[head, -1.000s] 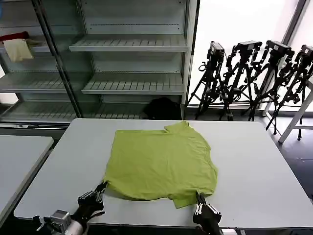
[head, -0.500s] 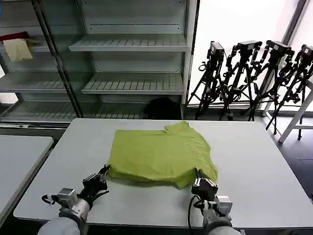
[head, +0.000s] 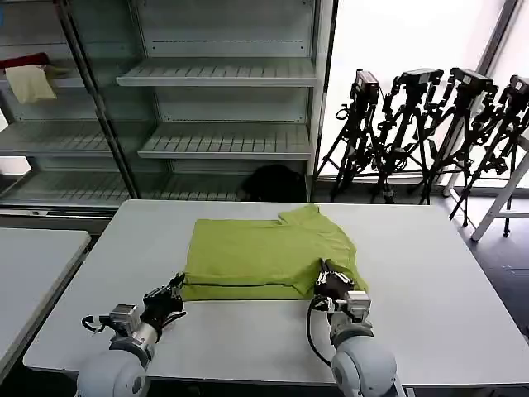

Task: Fold and organize the clothes.

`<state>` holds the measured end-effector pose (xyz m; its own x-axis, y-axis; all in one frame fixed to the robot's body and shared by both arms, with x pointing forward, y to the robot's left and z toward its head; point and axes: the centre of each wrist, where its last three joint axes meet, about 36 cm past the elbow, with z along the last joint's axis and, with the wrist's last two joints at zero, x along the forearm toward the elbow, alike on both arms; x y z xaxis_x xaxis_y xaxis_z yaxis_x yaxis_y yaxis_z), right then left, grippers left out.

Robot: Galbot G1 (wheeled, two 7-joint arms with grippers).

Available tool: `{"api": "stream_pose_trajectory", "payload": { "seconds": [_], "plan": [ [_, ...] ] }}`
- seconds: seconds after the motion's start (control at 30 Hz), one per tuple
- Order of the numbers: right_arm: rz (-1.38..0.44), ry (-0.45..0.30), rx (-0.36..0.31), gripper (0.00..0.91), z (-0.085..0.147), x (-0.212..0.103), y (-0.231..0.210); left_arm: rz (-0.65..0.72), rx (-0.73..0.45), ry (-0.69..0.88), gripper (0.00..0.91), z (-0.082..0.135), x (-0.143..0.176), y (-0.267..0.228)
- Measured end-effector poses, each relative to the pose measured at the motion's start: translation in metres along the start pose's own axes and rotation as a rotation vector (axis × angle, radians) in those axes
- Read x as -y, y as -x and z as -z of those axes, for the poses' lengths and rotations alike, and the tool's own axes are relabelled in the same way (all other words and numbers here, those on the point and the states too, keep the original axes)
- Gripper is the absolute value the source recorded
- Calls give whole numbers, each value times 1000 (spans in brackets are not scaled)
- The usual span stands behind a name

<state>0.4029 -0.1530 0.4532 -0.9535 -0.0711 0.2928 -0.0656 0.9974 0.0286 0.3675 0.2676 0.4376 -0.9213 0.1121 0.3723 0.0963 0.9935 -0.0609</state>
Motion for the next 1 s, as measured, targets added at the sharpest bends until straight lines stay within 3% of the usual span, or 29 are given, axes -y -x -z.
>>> {"api": "stream_pose_trajectory", "payload": {
  "seconds": [0.03, 0.57, 1.0],
  "plan": [
    [-1, -3, -1, 907, 0, 0, 3, 1, -2, 3, 907, 0, 0, 1],
    [-41, -32, -20, 907, -1, 15, 26, -13, 10, 42, 907, 0, 0, 5],
    [-94, -27, -56, 907, -18, 58, -17, -18, -24, 65, 907, -12, 7, -11]
  ]
}}
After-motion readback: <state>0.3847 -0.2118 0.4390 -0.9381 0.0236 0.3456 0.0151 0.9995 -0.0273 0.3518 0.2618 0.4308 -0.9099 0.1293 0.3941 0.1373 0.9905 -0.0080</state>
